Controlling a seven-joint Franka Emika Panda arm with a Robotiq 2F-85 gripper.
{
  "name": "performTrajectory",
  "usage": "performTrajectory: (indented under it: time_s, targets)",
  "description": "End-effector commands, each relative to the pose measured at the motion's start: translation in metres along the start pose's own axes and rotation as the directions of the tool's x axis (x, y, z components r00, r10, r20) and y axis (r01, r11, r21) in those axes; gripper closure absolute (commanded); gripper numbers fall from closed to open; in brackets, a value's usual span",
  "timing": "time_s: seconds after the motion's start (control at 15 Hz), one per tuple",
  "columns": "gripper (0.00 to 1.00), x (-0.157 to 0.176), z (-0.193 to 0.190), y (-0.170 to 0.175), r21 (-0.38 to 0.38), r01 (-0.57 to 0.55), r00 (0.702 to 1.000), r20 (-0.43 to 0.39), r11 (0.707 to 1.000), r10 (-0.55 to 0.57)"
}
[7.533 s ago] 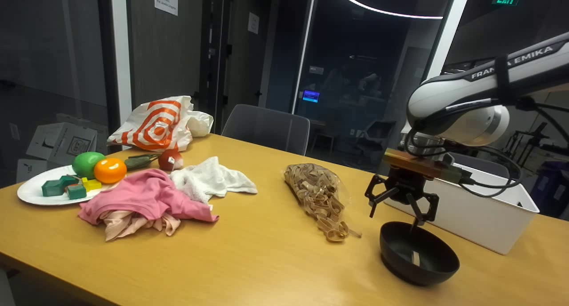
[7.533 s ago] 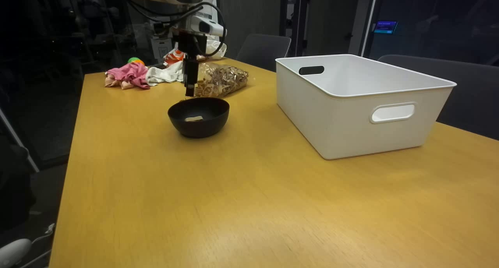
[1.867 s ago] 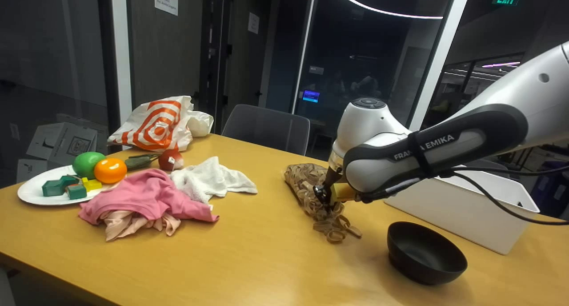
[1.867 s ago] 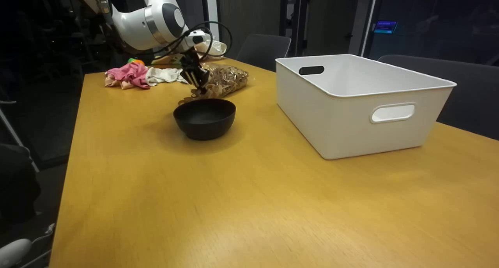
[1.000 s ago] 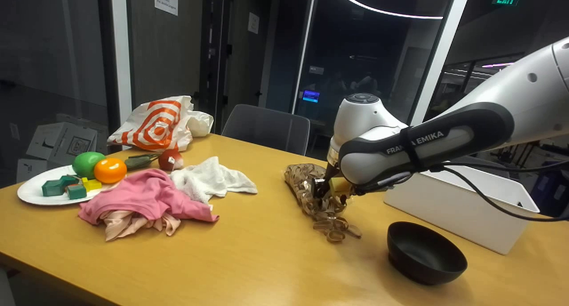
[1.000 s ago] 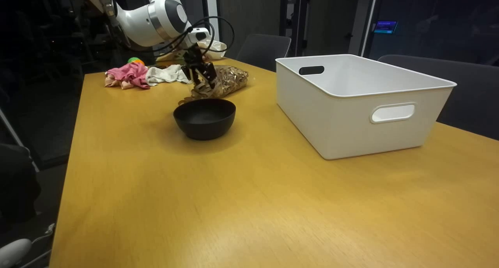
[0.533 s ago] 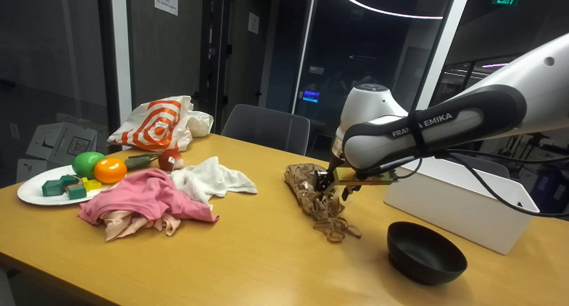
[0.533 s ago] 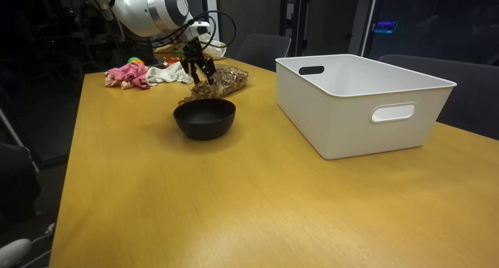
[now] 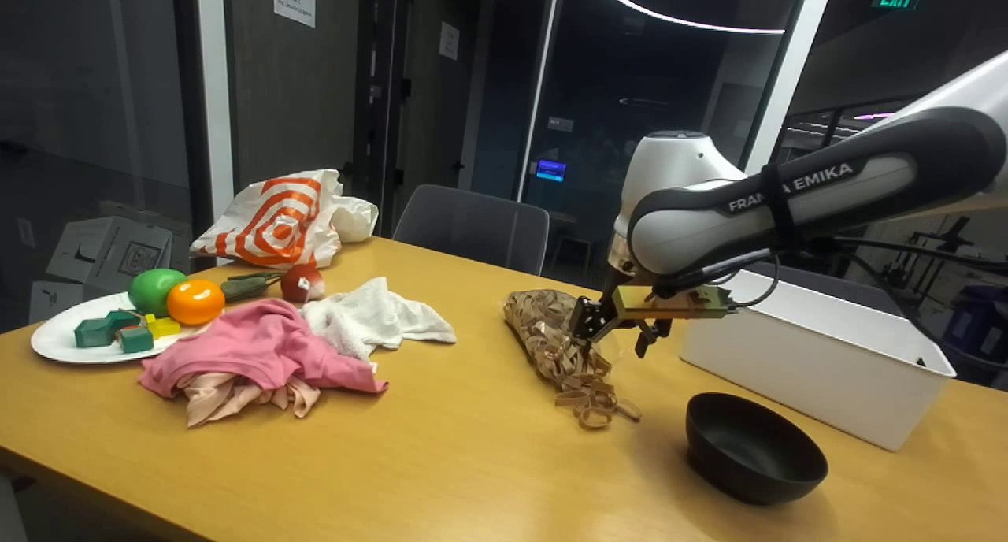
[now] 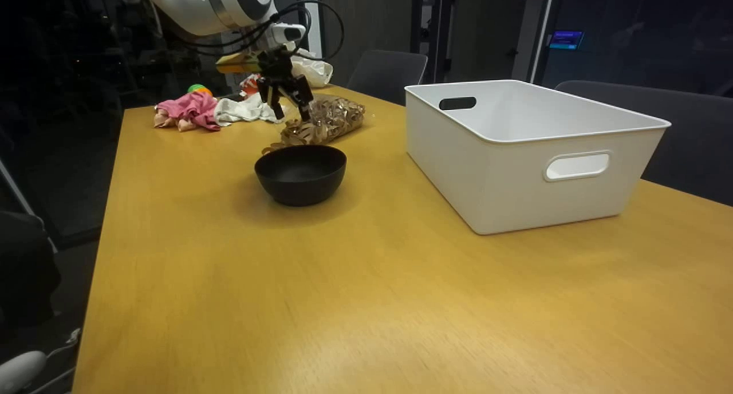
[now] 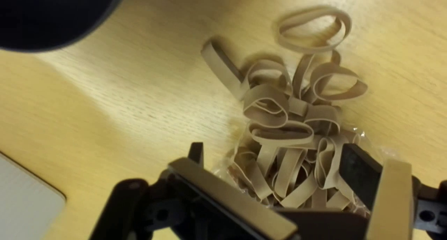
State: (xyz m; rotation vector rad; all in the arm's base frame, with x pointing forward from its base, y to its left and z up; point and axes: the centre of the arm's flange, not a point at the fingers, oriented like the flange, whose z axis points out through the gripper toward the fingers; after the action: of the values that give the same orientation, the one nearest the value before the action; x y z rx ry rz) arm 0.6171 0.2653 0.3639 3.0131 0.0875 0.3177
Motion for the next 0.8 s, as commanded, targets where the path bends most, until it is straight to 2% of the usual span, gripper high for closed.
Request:
performTrajectory:
  time_s: [0.0,0.2,0.4,0.73]
  targets:
    - [0.00,-0.027,-0.035,0.028,0.029,-0.040,0.994,0.103,0.999,0.037]
    - [0.00,-0.039,-0.047,0.046,0.016,-0.109,0.977,0.185,0.994,0.104]
    - [0.00,-0.049,-0.051,0.063,-0.031,-0.161,0.950,0.266,0.986,0.163]
    - [0.00,-0.062,-0.052,0.081,-0.081,-0.213,0.928,0.294,0.974,0.228]
